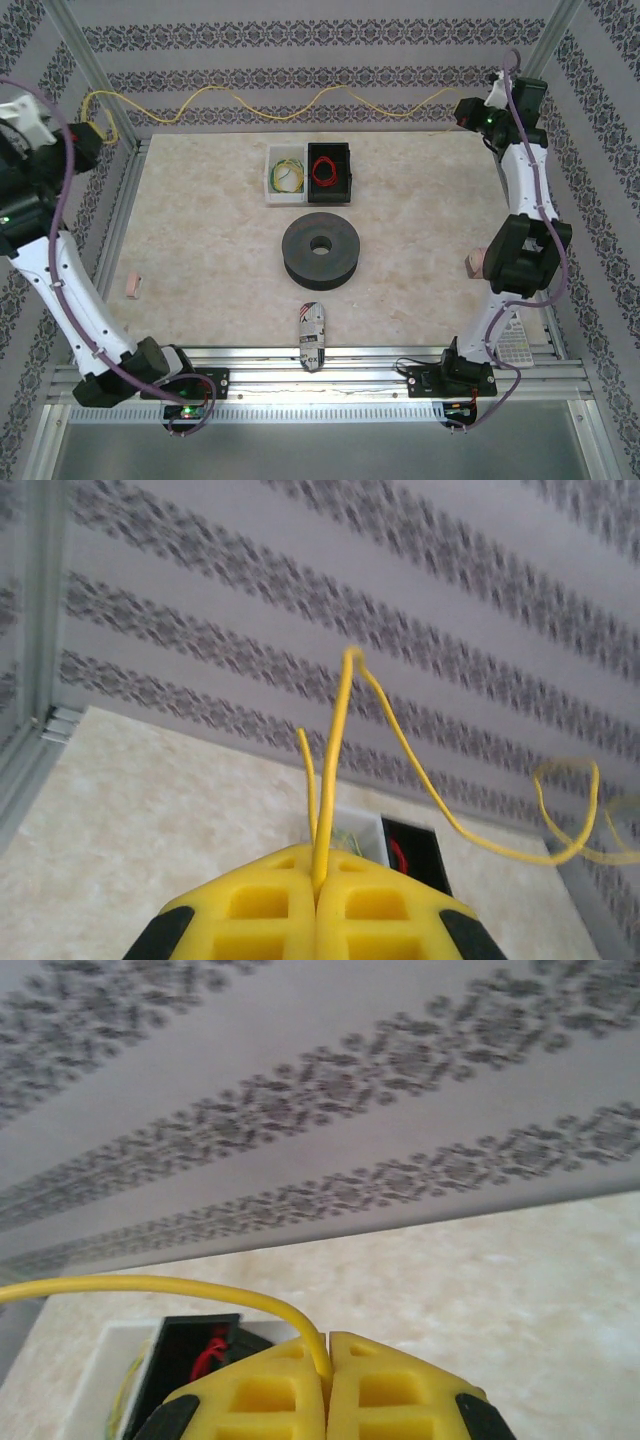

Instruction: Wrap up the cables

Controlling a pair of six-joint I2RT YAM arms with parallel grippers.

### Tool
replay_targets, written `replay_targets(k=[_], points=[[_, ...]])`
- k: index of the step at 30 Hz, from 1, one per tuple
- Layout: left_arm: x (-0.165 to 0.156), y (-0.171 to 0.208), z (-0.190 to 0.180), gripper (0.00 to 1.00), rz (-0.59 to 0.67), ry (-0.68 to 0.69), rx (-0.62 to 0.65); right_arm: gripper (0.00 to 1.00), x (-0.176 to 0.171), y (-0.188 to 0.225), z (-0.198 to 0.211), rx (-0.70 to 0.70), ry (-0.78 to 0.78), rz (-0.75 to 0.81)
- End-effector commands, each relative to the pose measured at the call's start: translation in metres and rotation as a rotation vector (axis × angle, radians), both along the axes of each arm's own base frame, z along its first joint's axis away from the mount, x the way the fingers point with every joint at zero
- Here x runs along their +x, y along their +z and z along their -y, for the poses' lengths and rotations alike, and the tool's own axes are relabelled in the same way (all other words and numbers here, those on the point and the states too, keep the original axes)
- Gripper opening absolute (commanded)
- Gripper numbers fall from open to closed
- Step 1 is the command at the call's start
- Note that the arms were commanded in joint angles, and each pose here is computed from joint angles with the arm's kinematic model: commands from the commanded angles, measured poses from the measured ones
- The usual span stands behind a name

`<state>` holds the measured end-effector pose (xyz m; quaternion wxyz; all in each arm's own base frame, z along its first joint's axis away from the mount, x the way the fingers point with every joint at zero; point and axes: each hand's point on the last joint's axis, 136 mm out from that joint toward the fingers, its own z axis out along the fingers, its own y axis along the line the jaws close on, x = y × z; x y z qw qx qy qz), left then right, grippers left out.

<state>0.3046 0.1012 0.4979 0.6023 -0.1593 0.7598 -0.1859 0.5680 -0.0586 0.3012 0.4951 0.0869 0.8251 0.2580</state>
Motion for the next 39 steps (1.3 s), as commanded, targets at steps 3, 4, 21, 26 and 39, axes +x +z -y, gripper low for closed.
replay_targets(k=[3, 4, 21, 26, 39], points=[[-0.013, 0.059, -0.073, 0.0, 0.194, 0.106, -0.18, 0.0, -0.001, -0.025, 0.067, -0.066, -0.183, -0.094], [-0.015, 0.065, -0.079, 0.0, 0.203, 0.122, -0.183, 0.0, -0.002, -0.033, 0.073, -0.069, -0.2, -0.115], [-0.003, 0.064, -0.14, 0.0, 0.177, 0.261, -0.126, 0.0, -0.053, -0.127, 0.141, -0.304, -0.406, -0.461], [-0.015, 0.075, -0.125, 0.0, 0.186, 0.283, -0.069, 0.0, -0.063, -0.137, 0.132, -0.292, -0.407, -0.445], [-0.002, 0.052, -0.07, 0.0, 0.102, 0.168, -0.053, 0.0, -0.059, -0.112, 0.098, -0.296, -0.32, -0.361]])
